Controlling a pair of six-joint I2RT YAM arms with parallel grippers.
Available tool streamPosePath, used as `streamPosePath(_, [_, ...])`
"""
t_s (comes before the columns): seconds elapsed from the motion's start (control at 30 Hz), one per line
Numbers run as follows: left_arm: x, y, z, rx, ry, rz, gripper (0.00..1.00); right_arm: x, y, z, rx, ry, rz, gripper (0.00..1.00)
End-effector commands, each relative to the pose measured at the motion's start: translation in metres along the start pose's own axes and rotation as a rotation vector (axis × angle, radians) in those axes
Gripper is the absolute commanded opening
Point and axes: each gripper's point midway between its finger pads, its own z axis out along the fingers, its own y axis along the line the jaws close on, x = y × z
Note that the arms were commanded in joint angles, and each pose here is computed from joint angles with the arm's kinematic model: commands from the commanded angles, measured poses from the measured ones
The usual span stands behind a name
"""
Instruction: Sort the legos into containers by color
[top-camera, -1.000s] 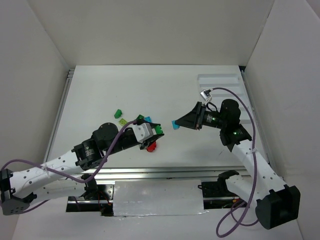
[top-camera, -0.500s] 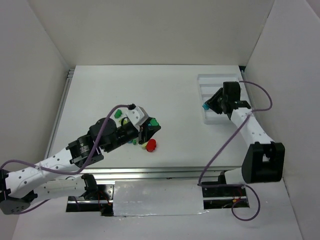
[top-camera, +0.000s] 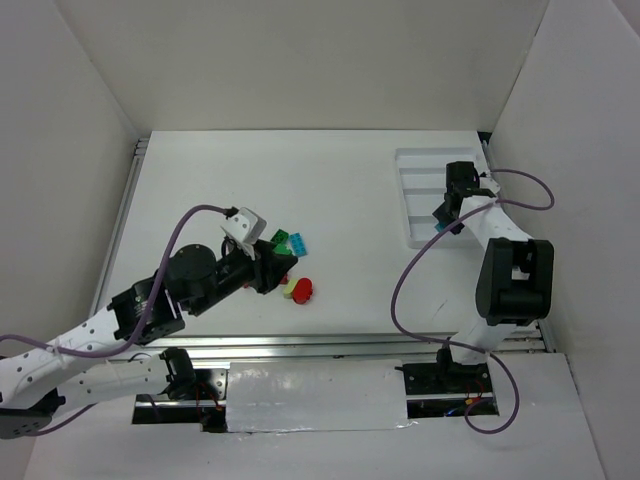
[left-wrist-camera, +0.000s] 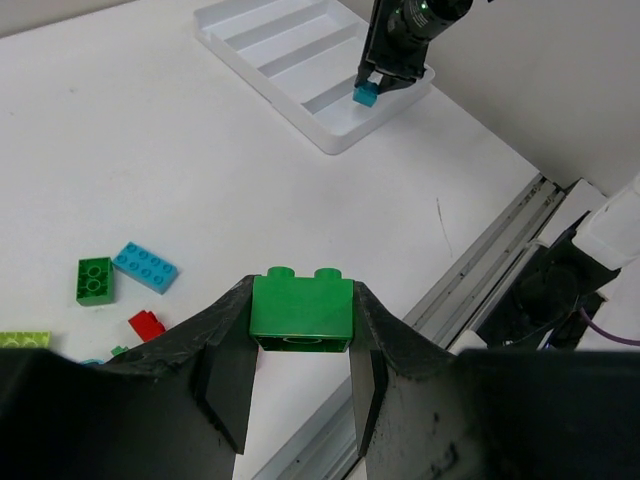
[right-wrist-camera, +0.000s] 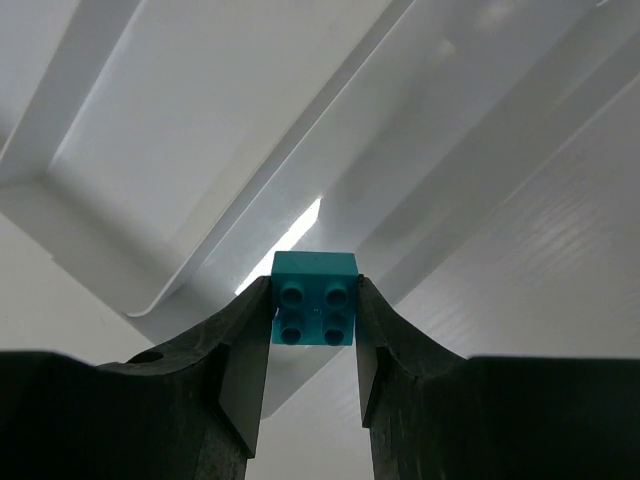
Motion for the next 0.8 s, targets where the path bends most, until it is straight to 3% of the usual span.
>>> streamPosePath(0.0, [0.008,0.001,0.006,-0.01,0.015,-0.023,0.0,-0.02,0.003,0.007,0.017,-0.048,0.003,0.04])
streamPosePath(0.1, [0.013,-0.002,0.009,0.004,0.025,-0.026,0.0,-0.017,0.008,0.01,-0.011,-0.033,0.002,0.1])
streamPosePath(0.17, [0.014,-0.005,0.011,0.016,0.027,-0.029,0.0,-0.014,0.011,0.011,-0.028,-0.022,-0.003,0.43])
streamPosePath(0.23, [0.016,-0.006,0.013,0.022,0.032,-0.029,0.0,-0.013,0.014,0.011,-0.042,-0.013,-0.004,0.6])
streamPosePath(0.37, [0.018,-0.009,0.016,0.037,0.032,-0.041,0.0,-0.009,0.025,0.001,-0.107,0.011,-0.006,0.67])
streamPosePath(0.4, [0.018,-0.01,0.016,0.041,0.027,-0.044,0.0,-0.012,0.027,-0.01,-0.14,-0.011,-0.005,0.99])
streamPosePath(0.47, [0.014,-0.014,0.016,0.059,0.015,-0.057,0.0,-0.009,0.038,-0.028,-0.2,-0.016,-0.021,1.0])
streamPosePath(0.53, [0.011,-0.02,0.015,0.089,0.004,-0.063,0.0,0.0,0.06,-0.063,-0.375,-0.003,-0.063,0.99])
streamPosePath(0.57, [0.007,-0.029,0.015,0.142,-0.008,-0.058,0.0,0.02,0.088,-0.104,-0.637,0.072,-0.135,0.99])
streamPosePath(0.63, [0.001,-0.039,0.013,0.208,-0.035,-0.016,0.0,0.054,0.113,-0.159,-0.923,0.185,-0.232,0.97])
streamPosePath(0.77, [-0.005,-0.048,0.008,0.284,-0.073,0.079,0.0,0.113,0.115,-0.276,-1.292,0.367,-0.374,0.96])
